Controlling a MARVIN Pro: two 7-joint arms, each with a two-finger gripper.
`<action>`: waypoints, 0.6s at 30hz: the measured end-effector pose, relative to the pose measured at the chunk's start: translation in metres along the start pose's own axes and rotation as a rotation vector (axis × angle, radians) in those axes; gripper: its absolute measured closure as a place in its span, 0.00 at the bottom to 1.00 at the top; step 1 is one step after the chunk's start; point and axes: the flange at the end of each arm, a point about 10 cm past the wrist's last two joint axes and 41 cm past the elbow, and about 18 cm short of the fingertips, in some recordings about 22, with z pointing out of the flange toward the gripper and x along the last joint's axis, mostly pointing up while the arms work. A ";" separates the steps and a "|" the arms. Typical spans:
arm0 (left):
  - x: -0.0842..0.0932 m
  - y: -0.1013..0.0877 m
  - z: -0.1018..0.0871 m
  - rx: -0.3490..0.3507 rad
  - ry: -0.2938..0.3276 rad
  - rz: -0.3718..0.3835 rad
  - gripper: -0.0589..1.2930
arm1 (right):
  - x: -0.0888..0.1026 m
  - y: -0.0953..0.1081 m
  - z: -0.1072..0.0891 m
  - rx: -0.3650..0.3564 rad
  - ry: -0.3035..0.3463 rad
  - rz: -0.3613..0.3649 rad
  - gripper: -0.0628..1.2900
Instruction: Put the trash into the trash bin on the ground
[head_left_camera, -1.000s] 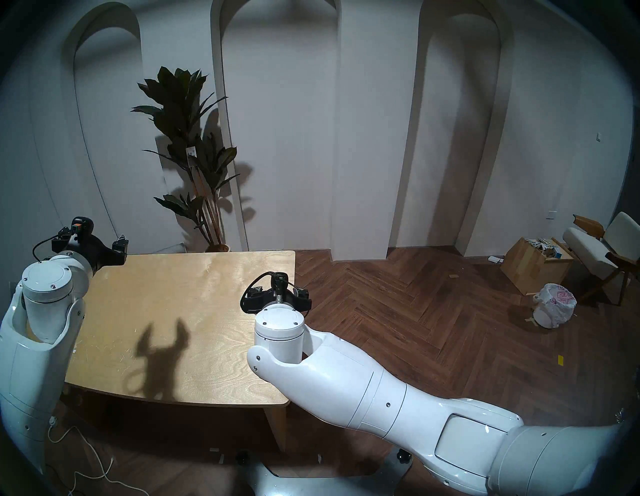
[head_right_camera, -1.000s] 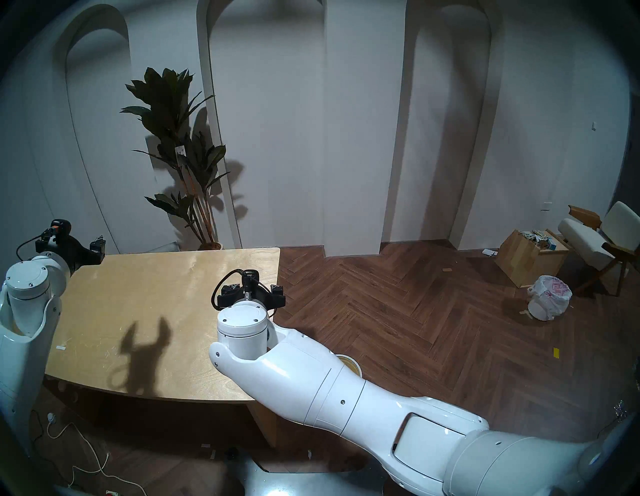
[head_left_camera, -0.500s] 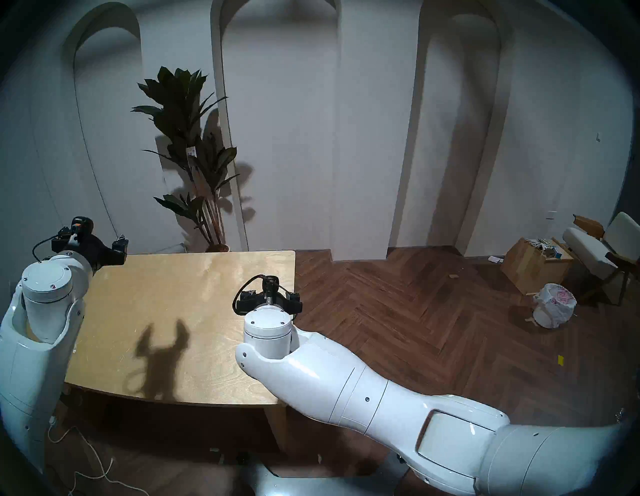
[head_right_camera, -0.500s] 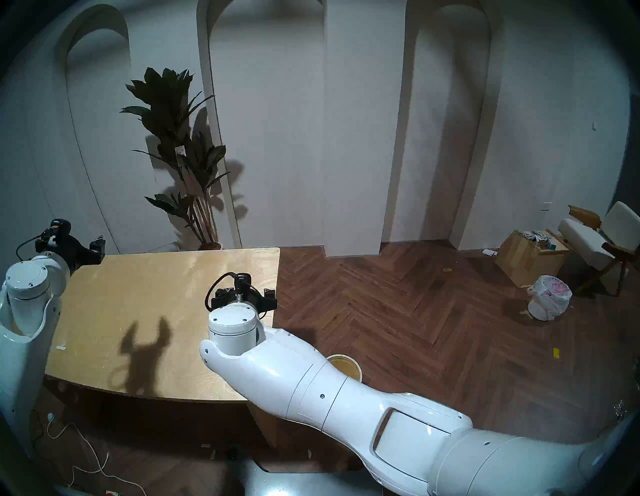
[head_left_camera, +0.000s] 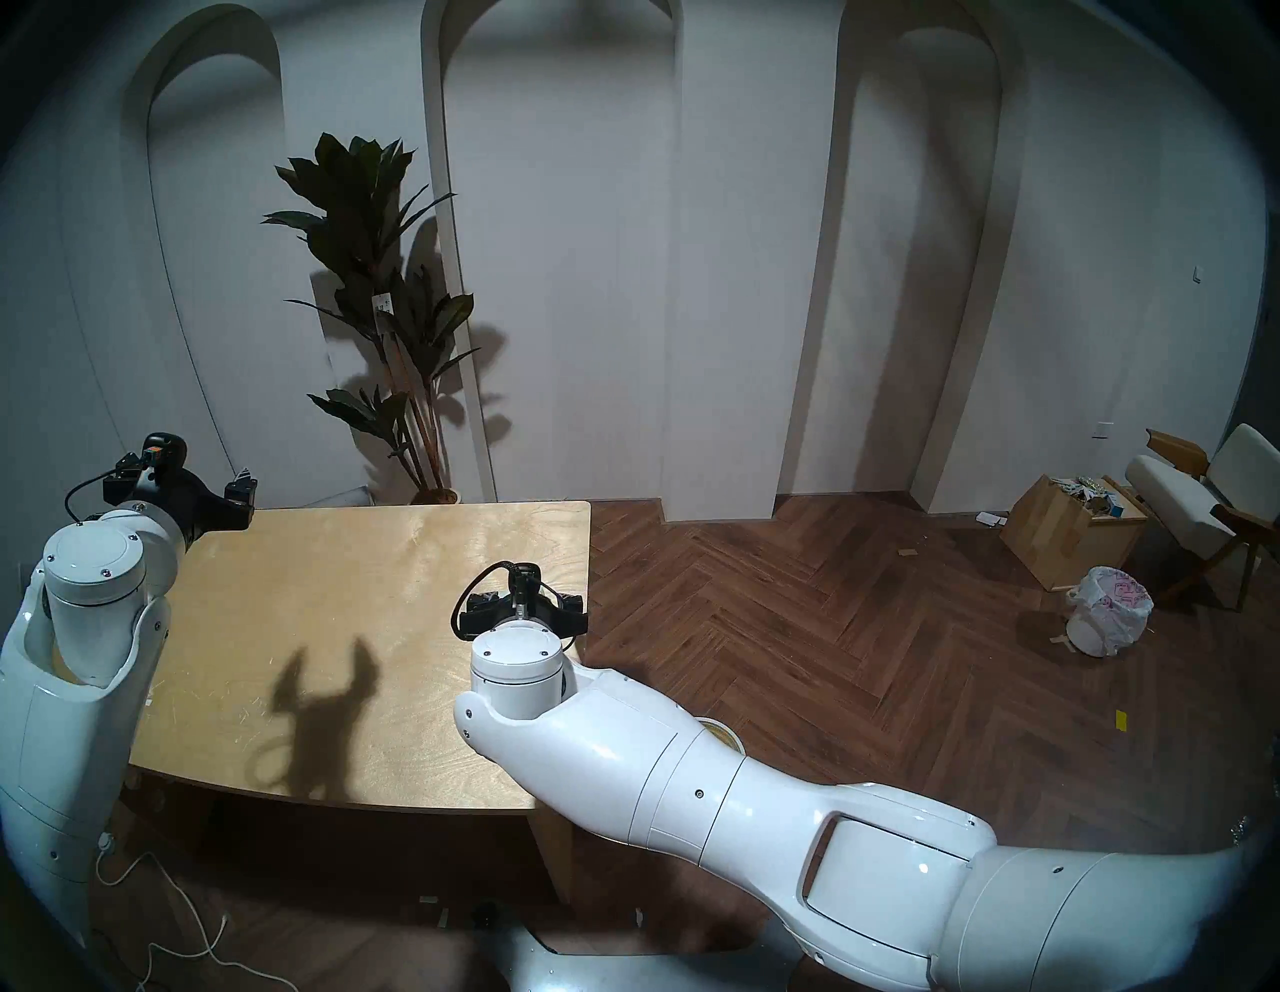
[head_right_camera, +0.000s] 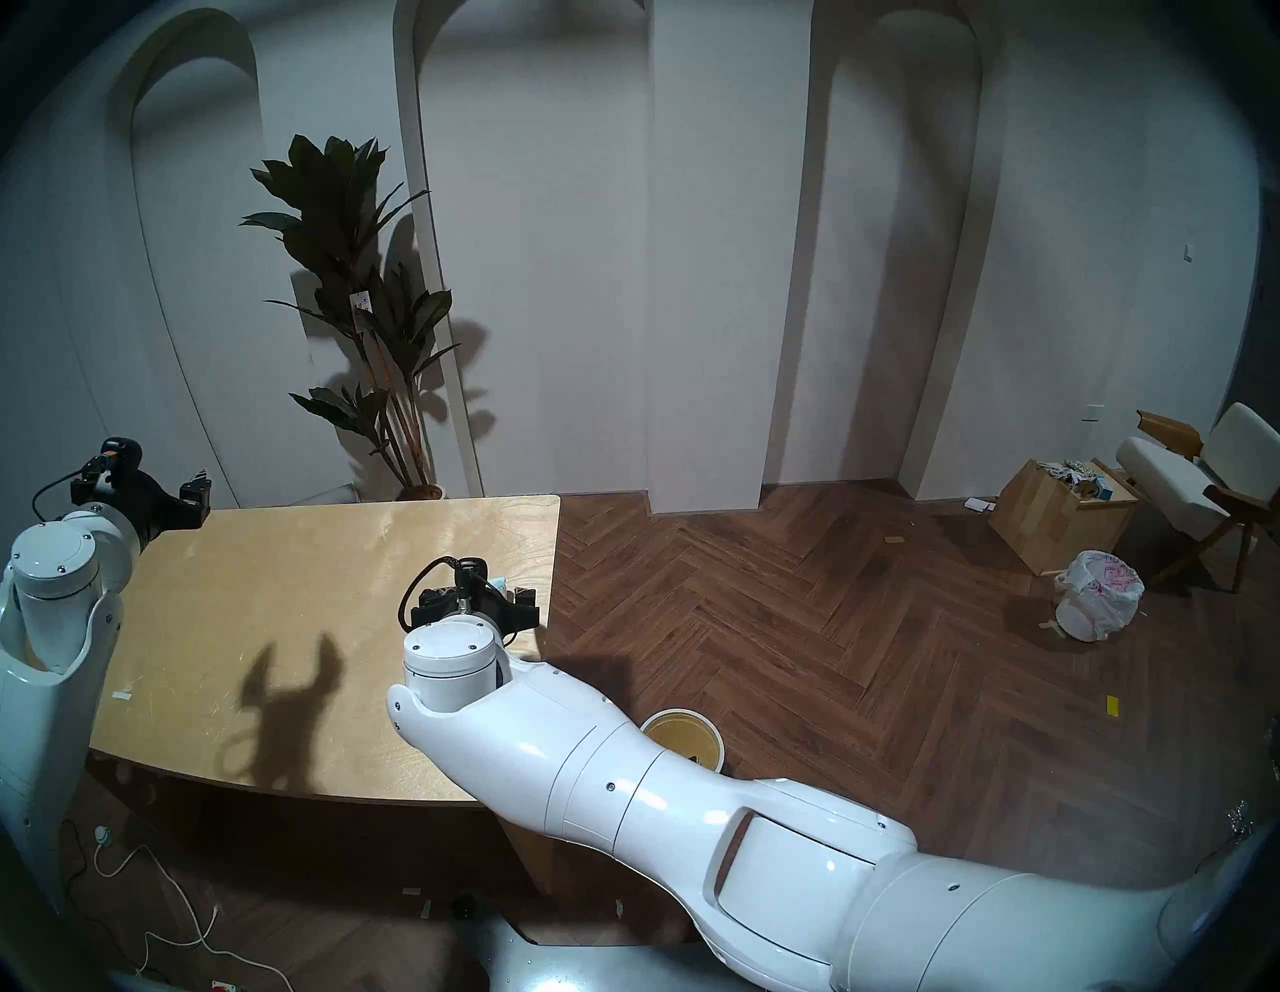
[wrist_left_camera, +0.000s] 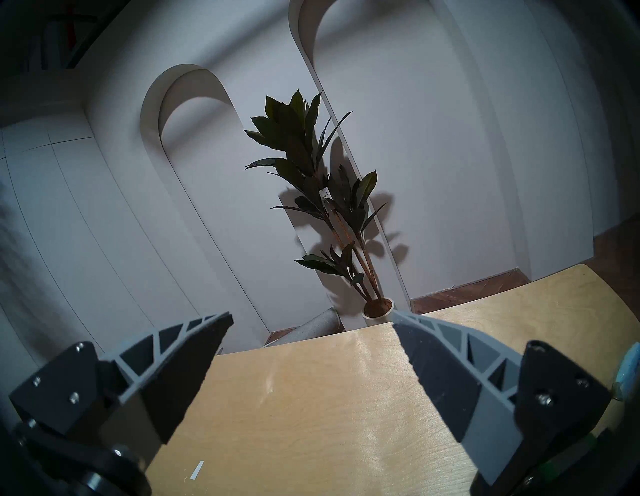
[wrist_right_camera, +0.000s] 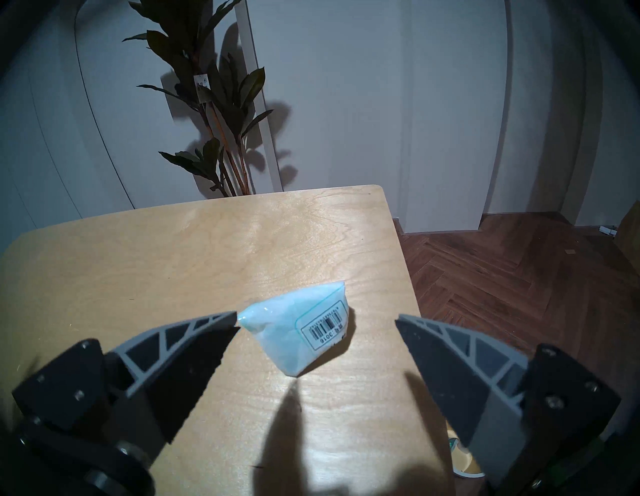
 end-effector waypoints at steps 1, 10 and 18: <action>0.000 0.000 0.000 0.000 0.000 0.000 0.05 | 0.000 -0.001 0.001 0.001 0.000 -0.001 0.05; 0.000 0.000 0.000 0.000 0.000 0.000 0.05 | -0.002 -0.005 0.009 0.006 0.002 -0.013 0.05; 0.000 0.000 0.000 -0.001 0.001 0.000 0.05 | -0.008 -0.004 0.019 -0.008 -0.001 -0.023 0.05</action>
